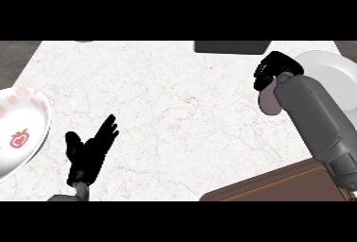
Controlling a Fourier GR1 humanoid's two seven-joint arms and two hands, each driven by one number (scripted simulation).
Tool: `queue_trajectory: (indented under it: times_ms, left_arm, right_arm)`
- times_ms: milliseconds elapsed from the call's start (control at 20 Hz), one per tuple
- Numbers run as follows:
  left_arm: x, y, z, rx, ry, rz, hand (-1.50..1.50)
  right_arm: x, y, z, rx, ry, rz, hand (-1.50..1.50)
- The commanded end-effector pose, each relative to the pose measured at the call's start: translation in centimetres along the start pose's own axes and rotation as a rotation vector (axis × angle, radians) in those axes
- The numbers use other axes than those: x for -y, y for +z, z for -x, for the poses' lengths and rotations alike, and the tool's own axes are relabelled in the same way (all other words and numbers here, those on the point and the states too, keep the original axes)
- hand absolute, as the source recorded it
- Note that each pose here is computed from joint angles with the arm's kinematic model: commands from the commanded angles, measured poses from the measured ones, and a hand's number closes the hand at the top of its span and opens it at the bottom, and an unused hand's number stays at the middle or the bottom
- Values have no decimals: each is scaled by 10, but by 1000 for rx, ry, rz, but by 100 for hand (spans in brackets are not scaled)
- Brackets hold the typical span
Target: Pick the eggplant from the tray and place it in the plate
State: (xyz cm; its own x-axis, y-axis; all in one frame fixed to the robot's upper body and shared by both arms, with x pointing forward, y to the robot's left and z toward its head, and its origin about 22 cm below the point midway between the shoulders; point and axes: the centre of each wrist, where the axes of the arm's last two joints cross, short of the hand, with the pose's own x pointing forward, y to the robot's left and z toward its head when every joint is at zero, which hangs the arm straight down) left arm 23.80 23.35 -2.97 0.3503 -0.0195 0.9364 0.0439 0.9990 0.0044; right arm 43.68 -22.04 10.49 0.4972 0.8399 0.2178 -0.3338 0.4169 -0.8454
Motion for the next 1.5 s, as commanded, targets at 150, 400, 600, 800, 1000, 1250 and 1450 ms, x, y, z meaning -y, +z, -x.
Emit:
queue_trajectory:
  times_ms: [150, 400, 600, 800, 1000, 1250, 1450]
  left_arm:
    - [3, -3, -4, 4, -13, 24, 0]
    - [-1, -9, -14, 7, -37, 36, 0]
    - [3, -6, 1, -2, -15, 34, 0]
    - [5, -9, -7, -7, 5, 19, 0]
    - [-4, -3, 0, -21, -1, 7, 0]
    - [8, -8, 0, -19, -7, 18, 0]
    - [3, -9, -7, 6, -9, 1, 0]
  right_arm:
    - [39, 24, -37, -113, -255, 681, 150]
    - [36, 21, -47, -218, -437, 938, 150]
    - [24, 8, -35, -283, -555, 1045, 150]
    - [21, -7, -11, -301, -658, 1142, 150]
    - [17, -27, 34, -335, -677, 1258, 150]
    - [20, -40, 67, -389, -628, 1338, 150]
    - [21, -49, 116, -470, -612, 1407, 150]
